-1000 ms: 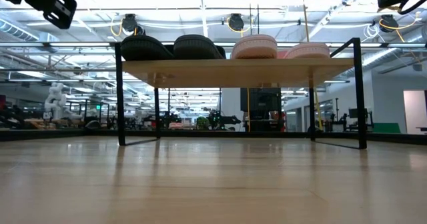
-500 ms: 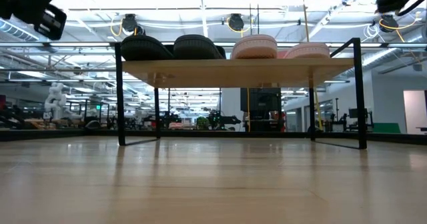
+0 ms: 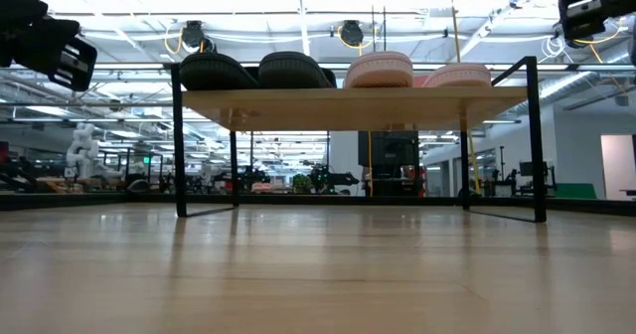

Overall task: Pick and place slides into the shelf
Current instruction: Return to Home Position

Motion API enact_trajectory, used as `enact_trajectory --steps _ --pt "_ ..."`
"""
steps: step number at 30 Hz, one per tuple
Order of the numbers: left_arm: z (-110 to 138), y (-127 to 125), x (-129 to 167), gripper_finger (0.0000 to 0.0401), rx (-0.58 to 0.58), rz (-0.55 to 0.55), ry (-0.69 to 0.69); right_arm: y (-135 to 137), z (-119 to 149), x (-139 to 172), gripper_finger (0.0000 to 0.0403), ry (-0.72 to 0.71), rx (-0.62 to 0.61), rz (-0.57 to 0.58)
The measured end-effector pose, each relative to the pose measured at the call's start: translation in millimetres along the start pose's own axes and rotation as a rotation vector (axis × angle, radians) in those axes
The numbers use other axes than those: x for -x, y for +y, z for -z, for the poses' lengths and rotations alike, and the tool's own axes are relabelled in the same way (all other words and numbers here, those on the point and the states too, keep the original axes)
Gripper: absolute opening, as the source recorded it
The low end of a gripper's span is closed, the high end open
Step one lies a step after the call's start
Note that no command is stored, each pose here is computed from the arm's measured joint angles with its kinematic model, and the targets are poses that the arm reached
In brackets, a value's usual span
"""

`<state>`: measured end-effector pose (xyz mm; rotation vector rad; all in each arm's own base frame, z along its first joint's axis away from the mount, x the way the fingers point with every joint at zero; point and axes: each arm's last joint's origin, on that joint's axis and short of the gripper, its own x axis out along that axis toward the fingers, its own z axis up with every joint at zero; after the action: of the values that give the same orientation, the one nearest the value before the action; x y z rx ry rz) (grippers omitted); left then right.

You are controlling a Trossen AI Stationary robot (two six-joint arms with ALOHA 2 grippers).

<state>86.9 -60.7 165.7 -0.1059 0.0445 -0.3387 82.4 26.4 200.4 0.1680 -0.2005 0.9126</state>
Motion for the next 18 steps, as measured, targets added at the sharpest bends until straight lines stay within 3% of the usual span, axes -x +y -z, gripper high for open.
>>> enact_trajectory --steps 11,18 --pt "4.1 2.3 0.1 0.0113 -0.013 -0.064 0.035 -2.5 8.0 0.3 0.0205 0.061 -0.068 0.024" --pt "4.7 2.4 0.2 0.0113 -0.015 -0.066 0.042 -2.6 8.5 0.3 0.0205 0.066 -0.04 0.021"
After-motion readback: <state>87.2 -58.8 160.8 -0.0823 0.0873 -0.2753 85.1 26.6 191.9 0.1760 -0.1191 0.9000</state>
